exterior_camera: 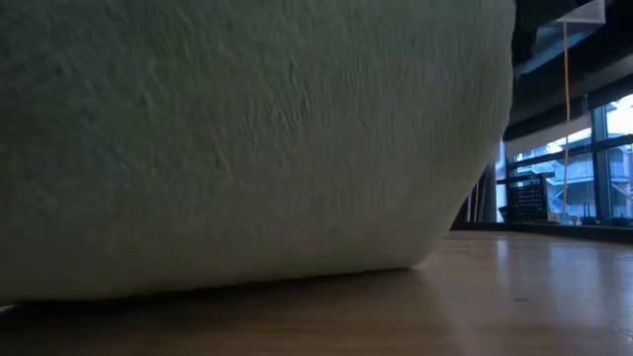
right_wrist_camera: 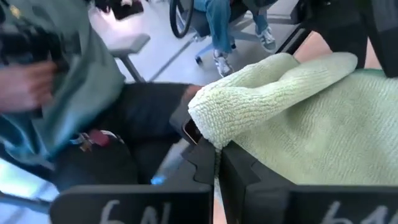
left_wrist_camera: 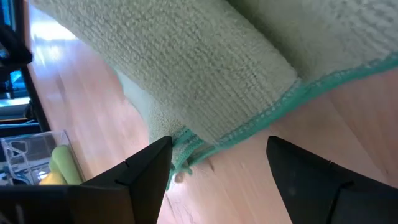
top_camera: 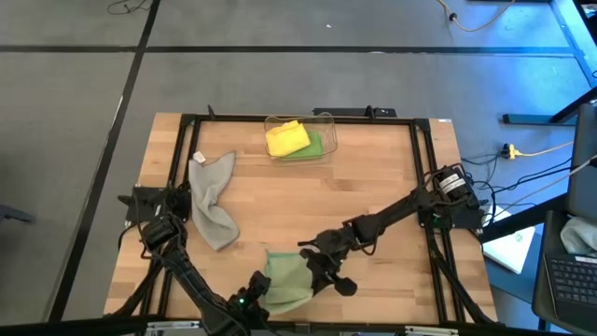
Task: Fold microfiber towels
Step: Fold the light green microfiber cloth
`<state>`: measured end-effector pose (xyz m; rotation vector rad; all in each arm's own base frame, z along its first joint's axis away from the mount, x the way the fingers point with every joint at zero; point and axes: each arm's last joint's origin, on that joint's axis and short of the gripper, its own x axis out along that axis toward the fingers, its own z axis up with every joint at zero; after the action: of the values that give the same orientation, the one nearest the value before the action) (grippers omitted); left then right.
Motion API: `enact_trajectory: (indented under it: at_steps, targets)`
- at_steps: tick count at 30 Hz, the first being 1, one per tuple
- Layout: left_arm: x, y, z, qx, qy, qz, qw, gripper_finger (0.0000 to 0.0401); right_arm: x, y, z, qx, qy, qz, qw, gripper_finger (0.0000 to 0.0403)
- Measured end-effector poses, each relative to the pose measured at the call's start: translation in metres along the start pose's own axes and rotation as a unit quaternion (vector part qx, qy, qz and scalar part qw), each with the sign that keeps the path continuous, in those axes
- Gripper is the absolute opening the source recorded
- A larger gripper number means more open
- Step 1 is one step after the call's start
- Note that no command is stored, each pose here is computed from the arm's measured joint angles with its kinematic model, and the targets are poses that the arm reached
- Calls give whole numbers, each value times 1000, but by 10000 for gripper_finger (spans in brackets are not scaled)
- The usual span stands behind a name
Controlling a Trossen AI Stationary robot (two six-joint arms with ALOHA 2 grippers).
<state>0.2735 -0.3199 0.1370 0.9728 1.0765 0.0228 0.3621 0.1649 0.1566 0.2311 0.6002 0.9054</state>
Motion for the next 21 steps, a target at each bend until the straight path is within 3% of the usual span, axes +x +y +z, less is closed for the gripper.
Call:
enact_trajectory:
  at_steps: [10, 16, 21]
  targets:
    - [0, 2, 1, -2, -7, 23, 1000, 259, -4, -1, -18, 98, -15, 7, 995, 8]
    - [0, 2, 1, -4, -10, 27, 1000, 259, -15, 5, -26, 97, -82, 32, 991, 8]
    - [2, 4, 6, -23, -28, 38, 999, 259, -30, 15, -21, 60, -116, 17, 991, 9]
